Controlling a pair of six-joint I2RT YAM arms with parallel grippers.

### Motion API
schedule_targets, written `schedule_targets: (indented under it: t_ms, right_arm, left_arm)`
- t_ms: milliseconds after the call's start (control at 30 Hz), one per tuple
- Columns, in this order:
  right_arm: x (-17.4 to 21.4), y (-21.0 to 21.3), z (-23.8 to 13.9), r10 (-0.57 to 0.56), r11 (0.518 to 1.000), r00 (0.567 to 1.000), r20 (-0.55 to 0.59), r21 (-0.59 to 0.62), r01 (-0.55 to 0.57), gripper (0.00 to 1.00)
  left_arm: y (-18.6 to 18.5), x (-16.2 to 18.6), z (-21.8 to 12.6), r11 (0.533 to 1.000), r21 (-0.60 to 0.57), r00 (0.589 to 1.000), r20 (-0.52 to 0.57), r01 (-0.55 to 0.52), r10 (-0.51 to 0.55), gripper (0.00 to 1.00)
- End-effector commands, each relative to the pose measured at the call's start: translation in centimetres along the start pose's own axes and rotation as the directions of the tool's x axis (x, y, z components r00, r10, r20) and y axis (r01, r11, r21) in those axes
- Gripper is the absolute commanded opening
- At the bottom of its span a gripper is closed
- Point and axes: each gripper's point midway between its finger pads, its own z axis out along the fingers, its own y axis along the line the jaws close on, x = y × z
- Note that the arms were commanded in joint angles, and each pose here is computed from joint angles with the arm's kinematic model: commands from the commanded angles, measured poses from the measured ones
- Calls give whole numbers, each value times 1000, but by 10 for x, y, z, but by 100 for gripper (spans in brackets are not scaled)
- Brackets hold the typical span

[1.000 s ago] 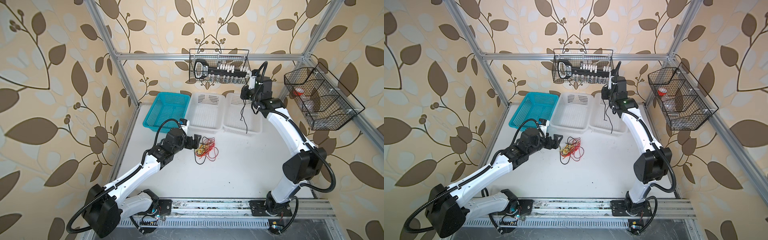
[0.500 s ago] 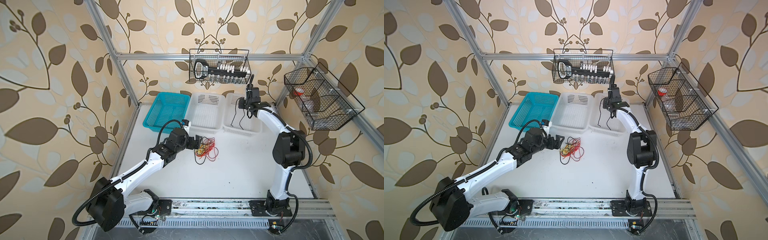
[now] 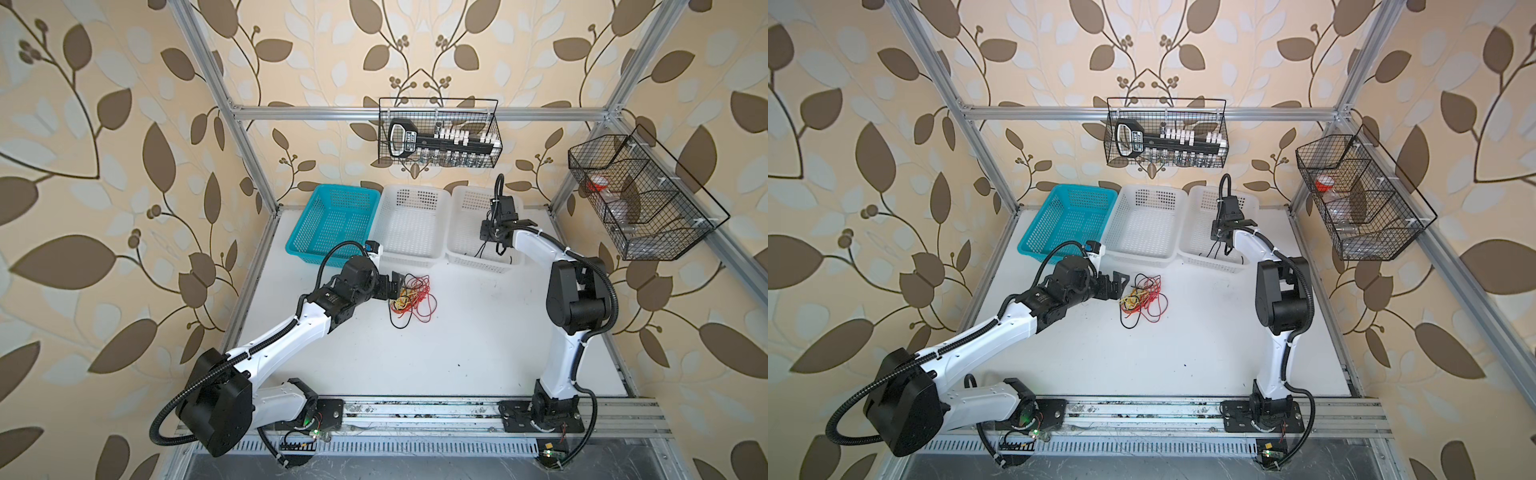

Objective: Untangle the cables
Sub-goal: 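Open the right gripper to drop the black wire into the white basket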

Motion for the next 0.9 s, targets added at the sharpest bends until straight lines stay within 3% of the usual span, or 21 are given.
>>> schedule_targets:
  t_ms: [0,167,533,667,867]
  right_arm:
    - [-2,-12,-19,10,1000,1000,-2,2,-10,51]
    - [4,-31,-34,-4,998,1000,-24,61,5,62]
    - [-12,-61,-72,-37,979,998,57,204,25,70]
    - [-16,-52,-81,-40,989,997,70,147,29,70]
    - [-20,-13,-115,-44,998,988,146,-33,49,70]
  left_arm:
    - [-6,-17,-4,1000,22,999,39,23,-23,99]
    - [-9,-15,-1,999,35,999,27,20,-21,99]
    - [-10,-14,2,998,50,999,22,22,-23,99]
    - [-10,-11,3,999,47,1000,12,22,-22,99]
    - [-1,-1,8,999,0,999,-34,32,-32,99]
